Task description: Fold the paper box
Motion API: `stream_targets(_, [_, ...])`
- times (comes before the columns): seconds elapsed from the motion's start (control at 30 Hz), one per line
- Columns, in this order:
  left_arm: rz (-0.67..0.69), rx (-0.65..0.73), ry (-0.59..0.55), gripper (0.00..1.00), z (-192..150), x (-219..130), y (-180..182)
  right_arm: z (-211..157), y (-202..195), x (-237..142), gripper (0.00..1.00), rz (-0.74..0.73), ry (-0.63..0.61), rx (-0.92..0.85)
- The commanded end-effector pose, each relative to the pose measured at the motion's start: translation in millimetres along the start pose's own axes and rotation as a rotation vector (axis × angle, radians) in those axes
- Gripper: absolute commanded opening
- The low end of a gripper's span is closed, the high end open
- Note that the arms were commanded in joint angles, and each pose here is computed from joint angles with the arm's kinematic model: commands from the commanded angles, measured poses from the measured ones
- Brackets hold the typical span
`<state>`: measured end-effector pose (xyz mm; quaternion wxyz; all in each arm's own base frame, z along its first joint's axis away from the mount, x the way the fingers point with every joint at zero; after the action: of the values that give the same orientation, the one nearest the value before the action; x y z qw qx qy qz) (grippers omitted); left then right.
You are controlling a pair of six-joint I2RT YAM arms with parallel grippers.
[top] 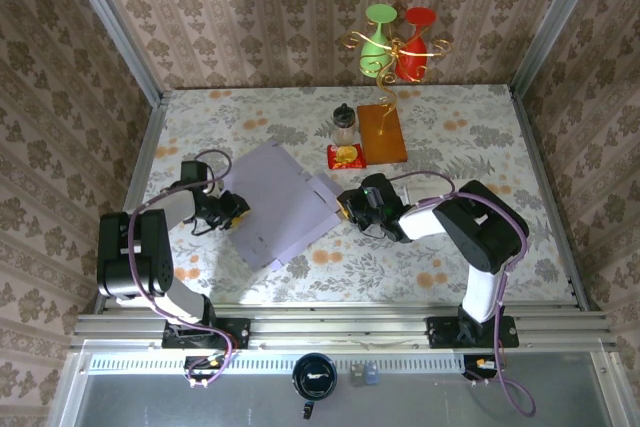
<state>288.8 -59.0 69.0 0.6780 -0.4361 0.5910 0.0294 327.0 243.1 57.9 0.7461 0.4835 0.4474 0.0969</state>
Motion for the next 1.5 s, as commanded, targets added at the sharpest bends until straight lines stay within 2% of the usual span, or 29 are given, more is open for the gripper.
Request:
stream_targets(0.0, [0.007,0.015,0.013,0.31,-2,1,4,3,9,-3,0.11,-0.002,-0.016,-0.005])
stream_targets(0.07, [0.002,0.031,-0.004,0.31,-2,-4,0,3,11,-8,0.01,-0.024,-0.016,-0.003])
stream_targets(0.13, [0.002,0.095,-0.035,0.32,-5,-14,-13,2,14,-13,0.00,-0.050,-0.015,0.010])
stream_targets(0.27, [0.057,0.467,-0.182,0.38,-43,-51,-62,2,26,-29,0.00,-0.121,-0.009,0.062])
stream_targets(0.4, [0.013,0.807,-0.304,0.41,-100,-80,-83,4,41,-43,0.00,-0.180,0.005,0.120])
stream_targets(0.5, [-0.088,0.976,-0.290,0.44,-140,-92,-81,6,53,-50,0.00,-0.204,0.015,0.154])
stream_targets(0.6, [-0.156,1.129,-0.272,0.64,-171,-99,-76,8,64,-54,0.00,-0.218,0.023,0.180])
stream_targets(0.77, [-0.065,1.324,-0.220,0.65,-195,-88,-66,12,82,-60,0.00,-0.235,0.050,0.206])
stream_targets(0.9, [0.085,1.396,-0.230,0.63,-193,-80,-63,15,89,-67,0.00,-0.241,0.053,0.216])
stream_targets(1.03, [0.177,1.375,-0.318,0.60,-181,-82,-64,17,93,-71,0.00,-0.242,0.068,0.227])
stream_targets(1.1, [0.178,1.376,-0.342,0.59,-179,-84,-67,16,94,-74,0.00,-0.251,0.082,0.229])
stream_targets(1.3, [0.178,1.424,-0.304,0.55,-183,-78,-68,16,97,-79,0.00,-0.252,0.094,0.245])
stream_targets(1.47, [0.185,1.463,-0.309,0.45,-185,-80,-75,16,97,-82,0.00,-0.259,0.099,0.252])
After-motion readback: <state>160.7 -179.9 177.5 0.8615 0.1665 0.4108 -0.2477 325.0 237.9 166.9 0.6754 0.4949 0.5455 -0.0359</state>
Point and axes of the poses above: each hand's point on the last joint's axis, 136 mm out from that joint toward the fingers, its own x axis out along the fingers, its own y axis along the line the jaws close on, z = x × y, the point moved 5 cm from there along -x, back along the fingers, and after that the axes turned 13 degrees about -x, right-handed, at the moved point
